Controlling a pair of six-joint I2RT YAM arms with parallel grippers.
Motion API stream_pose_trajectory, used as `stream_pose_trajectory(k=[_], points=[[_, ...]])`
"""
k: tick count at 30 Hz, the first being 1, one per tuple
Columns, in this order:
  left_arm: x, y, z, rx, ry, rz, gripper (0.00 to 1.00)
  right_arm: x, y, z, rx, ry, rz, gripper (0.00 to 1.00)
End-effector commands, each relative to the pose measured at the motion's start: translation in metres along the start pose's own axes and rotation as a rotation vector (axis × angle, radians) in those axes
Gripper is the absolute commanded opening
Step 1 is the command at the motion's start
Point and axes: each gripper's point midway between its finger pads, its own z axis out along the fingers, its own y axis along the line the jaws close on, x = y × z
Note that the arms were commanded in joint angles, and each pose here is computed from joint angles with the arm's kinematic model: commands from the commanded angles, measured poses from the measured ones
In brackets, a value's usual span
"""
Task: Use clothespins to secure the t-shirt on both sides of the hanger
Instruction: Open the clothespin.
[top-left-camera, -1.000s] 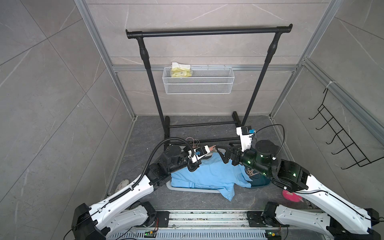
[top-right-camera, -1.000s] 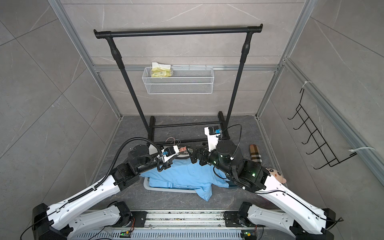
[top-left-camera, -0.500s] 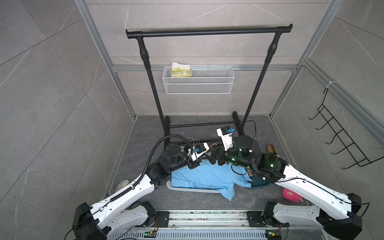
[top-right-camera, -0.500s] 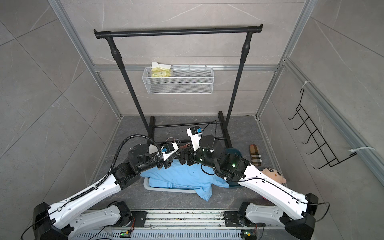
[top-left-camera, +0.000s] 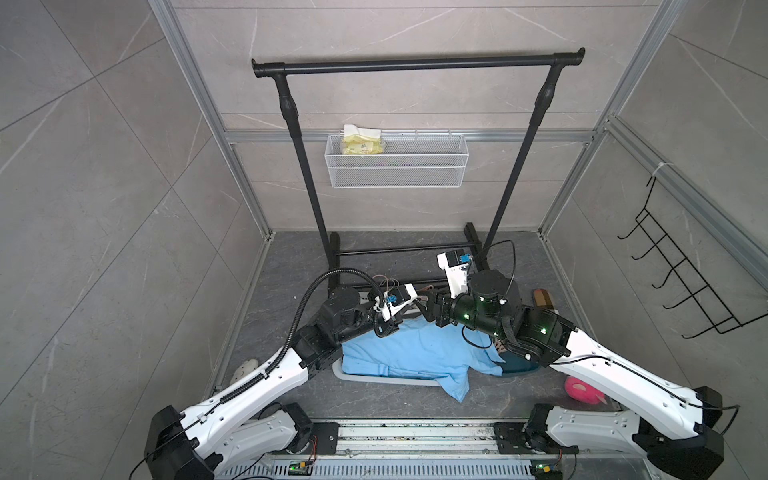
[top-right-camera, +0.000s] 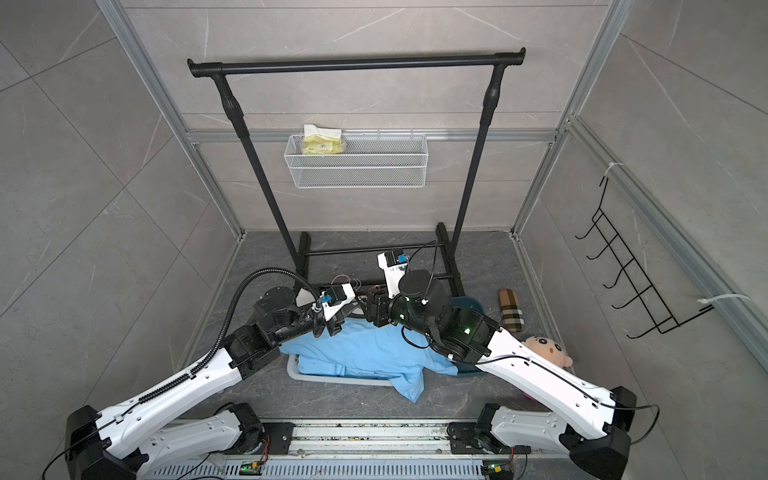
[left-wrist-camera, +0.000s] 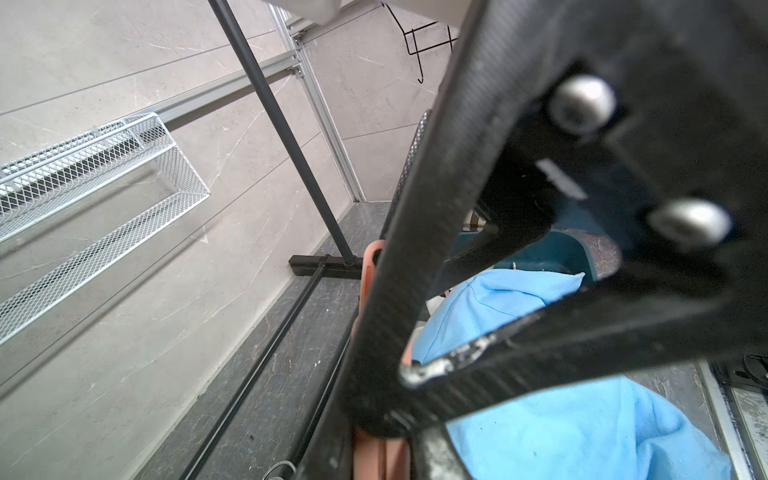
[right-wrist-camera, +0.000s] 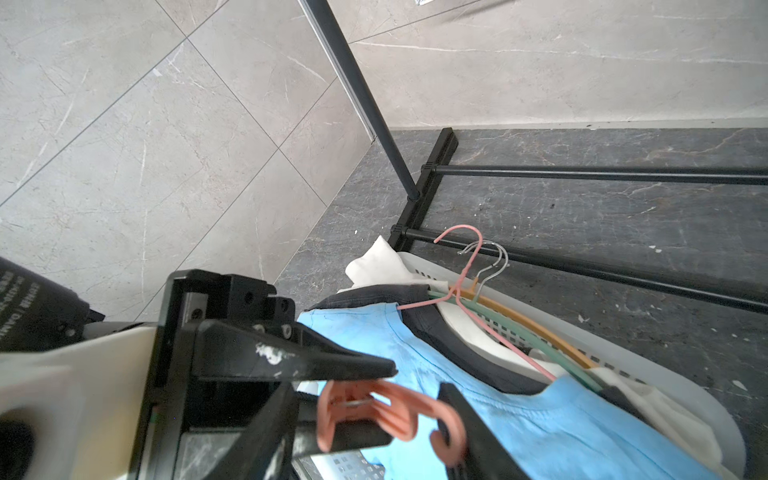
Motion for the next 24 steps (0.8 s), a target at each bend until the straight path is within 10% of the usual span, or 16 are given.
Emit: stream_pose_trajectory(k=[1, 8, 16, 24], points=[[-0.020, -0.004, -0.002, 0.037, -0.068, 0.014, 0.00, -0.005, 0.009, 0.005, -0.034, -0.023, 0.000, 0.53], [-0.018, -0.005, -0.001, 0.042, -0.059, 0.014, 0.03, -0.008, 0.007, 0.007, -0.014, -0.031, -0.005, 0.40], [-0.020, 0.012, -0.007, -0.049, -0.041, -0.044, 0.50, -0.014, -0.024, 0.000, 0.164, -0.051, -0.050, 0.23], [-0.030, 0.033, -0.023, -0.150, -0.052, -0.117, 0.63, -0.039, -0.057, -0.015, 0.364, -0.073, -0.288, 0.00]])
